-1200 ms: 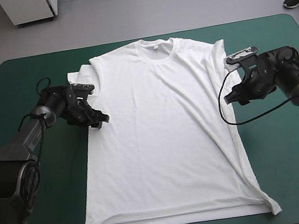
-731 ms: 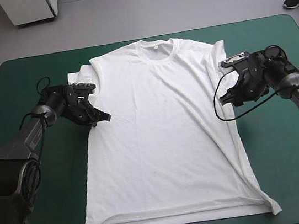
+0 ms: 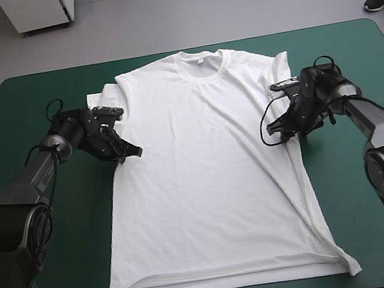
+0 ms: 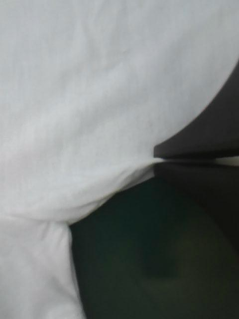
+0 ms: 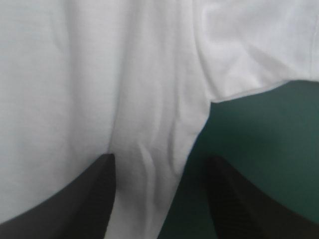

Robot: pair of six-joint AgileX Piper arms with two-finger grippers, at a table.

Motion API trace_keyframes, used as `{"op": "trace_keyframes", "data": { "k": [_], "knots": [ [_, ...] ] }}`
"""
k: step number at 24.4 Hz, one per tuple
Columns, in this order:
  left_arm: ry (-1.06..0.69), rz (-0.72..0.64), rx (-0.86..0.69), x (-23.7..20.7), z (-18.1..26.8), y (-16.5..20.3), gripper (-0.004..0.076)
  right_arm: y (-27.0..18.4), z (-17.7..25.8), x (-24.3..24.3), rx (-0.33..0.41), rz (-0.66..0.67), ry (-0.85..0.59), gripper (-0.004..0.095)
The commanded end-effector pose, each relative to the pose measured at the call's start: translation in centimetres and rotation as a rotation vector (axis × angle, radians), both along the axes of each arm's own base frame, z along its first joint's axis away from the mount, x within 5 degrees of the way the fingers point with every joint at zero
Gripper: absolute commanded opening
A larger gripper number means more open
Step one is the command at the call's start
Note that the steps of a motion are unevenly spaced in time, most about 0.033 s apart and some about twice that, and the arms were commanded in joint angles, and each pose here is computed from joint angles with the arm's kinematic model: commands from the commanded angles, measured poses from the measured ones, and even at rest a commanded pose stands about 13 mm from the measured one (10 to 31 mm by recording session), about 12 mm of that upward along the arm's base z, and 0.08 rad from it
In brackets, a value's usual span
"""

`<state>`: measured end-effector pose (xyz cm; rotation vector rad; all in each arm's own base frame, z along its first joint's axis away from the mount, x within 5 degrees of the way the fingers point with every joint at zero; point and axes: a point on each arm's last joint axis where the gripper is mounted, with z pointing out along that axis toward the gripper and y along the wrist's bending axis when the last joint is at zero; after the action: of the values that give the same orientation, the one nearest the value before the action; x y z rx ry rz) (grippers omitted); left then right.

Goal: Fold the cloth

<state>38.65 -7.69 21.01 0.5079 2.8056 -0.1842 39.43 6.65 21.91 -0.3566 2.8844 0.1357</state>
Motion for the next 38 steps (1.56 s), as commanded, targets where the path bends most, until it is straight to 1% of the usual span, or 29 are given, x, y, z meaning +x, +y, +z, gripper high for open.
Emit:
{"op": "trace_keyframes", "data": {
  "k": [1, 5, 7, 8, 11, 17, 18, 21, 24, 26, 28, 30, 31, 32, 35, 38],
  "knots": [
    [0.01, 0.008, -0.046, -0.4, 0.9, -0.6, -0.0009, 0.4, 1.9, 0.2, 0.051, 0.003, -0.06, 0.0366],
    [0.01, 0.008, -0.046, -0.4, 0.9, -0.6, -0.0009, 1.0, 1.1, 0.3, 0.099, 0.034, -0.032, 0.0145],
    [0.01, 0.008, -0.046, -0.4, 0.9, -0.6, -0.0009, 1.2, 1.0, 0.4, 0.124, 0.052, -0.033, 0.0009],
    [0.01, 0.008, -0.046, -0.4, 0.9, -0.6, -0.0009, 1.3, 1.0, 0.4, 0.128, 0.052, -0.035, -0.0014],
    [-0.007, 0.005, -0.044, -0.6, 1.7, -0.6, -0.0009, 1.2, 1.0, 0.4, 0.122, 0.057, -0.032, -0.0013],
    [-0.104, -0.015, -0.031, -1.3, 5.9, -0.2, -0.0009, 1.0, 2.4, 0.5, 0.102, 0.076, -0.018, -0.0013],
    [-0.126, -0.014, -0.019, -1.7, 7.0, 0.0, -0.0009, 1.1, 3.3, 0.7, 0.105, 0.079, -0.029, -0.0013],
    [-0.155, -0.018, 0.012, -2.3, 8.2, 0.4, -0.0009, 1.1, 5.5, 0.8, 0.113, 0.08, -0.071, -0.0013],
    [-0.185, -0.009, 0.012, -2.8, 9.3, 0.5, -0.0009, 0.4, 8.7, 0.1, 0.089, 0.075, -0.158, -0.0013],
    [-0.208, -0.016, 0.038, -3.0, 10.0, 0.8, -0.0009, -0.7, 10.2, -0.4, 0.093, 0.048, -0.198, -0.0013],
    [-0.247, -0.017, 0.059, -3.5, 11.6, 1.1, -0.0009, -2.1, 12.0, -1.3, 0.096, 0.015, -0.237, -0.0013],
    [-0.315, -0.012, 0.065, -4.0, 14.0, 1.3, -0.0009, -3.3, 14.1, -2.2, 0.1, -0.014, -0.301, -0.0013],
    [-0.381, -0.008, 0.054, -4.4, 16.2, 1.4, -0.0009, -4.0, 15.4, -2.7, 0.1, -0.031, -0.344, -0.0013],
    [-0.416, -0.006, 0.048, -4.6, 17.4, 1.4, -0.0009, -4.2, 16.5, -3.1, 0.102, -0.037, -0.374, -0.0013],
    [-0.523, 0.0, 0.029, -5.3, 21.2, 1.6, -0.0009, -4.5, 19.8, -4.2, 0.119, -0.042, -0.474, -0.0013],
    [-0.62, 0.007, 0.007, -6.2, 24.5, 1.7, -0.0009, -4.4, 23.0, -5.4, 0.156, -0.038, -0.574, -0.0013]
  ]
}}
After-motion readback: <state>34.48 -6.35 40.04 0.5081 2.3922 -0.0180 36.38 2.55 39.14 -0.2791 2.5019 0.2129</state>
